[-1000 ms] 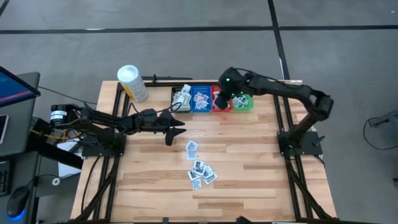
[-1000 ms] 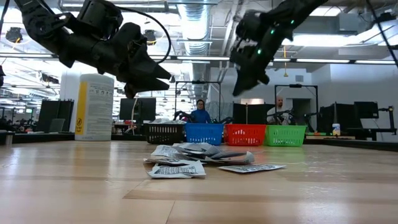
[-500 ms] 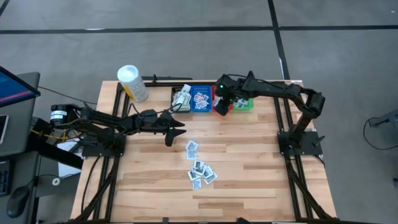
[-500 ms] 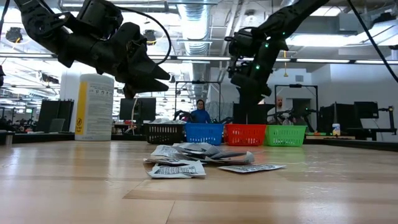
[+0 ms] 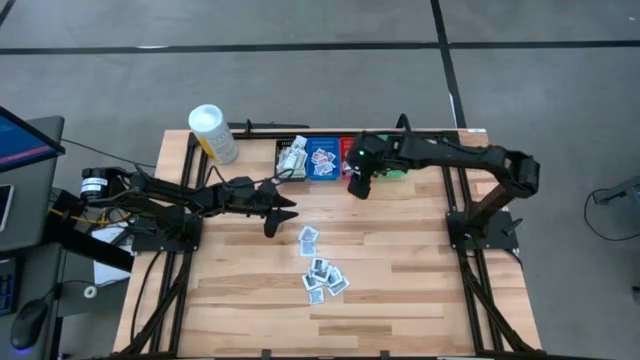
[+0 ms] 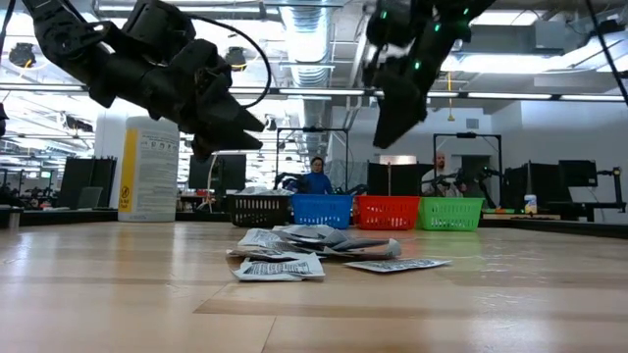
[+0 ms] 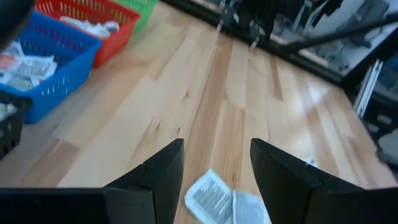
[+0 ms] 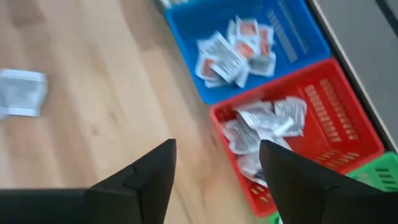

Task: Pick & Place First Aid Supplies
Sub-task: Put the gray towelette pack in the red bin

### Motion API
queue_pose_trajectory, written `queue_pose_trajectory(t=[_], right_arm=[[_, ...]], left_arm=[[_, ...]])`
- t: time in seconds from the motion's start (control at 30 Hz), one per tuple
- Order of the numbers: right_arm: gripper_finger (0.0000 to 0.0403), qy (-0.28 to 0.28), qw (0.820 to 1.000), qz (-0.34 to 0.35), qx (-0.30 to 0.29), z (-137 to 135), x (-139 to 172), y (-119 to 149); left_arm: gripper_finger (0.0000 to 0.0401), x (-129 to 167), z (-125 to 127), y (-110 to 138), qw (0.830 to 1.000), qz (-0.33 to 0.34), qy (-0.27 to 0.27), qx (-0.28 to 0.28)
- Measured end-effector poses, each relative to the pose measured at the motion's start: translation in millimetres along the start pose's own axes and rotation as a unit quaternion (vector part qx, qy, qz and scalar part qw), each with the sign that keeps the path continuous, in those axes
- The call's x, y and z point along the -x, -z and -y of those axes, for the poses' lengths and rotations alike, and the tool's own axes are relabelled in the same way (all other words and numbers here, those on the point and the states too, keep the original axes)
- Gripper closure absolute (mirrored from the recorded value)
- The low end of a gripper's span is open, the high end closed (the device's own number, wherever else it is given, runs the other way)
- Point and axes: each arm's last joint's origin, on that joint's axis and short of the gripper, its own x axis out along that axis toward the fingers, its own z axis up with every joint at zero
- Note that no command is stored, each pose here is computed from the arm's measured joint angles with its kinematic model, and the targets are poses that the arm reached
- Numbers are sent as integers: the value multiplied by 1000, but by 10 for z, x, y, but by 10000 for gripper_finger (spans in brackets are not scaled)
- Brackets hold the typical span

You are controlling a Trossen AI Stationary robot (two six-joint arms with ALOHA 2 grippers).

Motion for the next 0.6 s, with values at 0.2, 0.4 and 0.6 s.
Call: queue_pose_trajectory(t=[0.2, 0.4, 0.6], right_arm=[[179, -30, 999, 33, 10, -281, 230, -4], [179, -58, 997, 47, 36, -584, 244, -2], [179, -74, 995, 46, 39, -793, 191, 16]], left_arm=[[215, 0, -5, 29, 996, -16, 4, -82], [215, -19, -13, 48, 976, -20, 5, -218], [215, -202, -140, 258, 975, -82, -3, -208]])
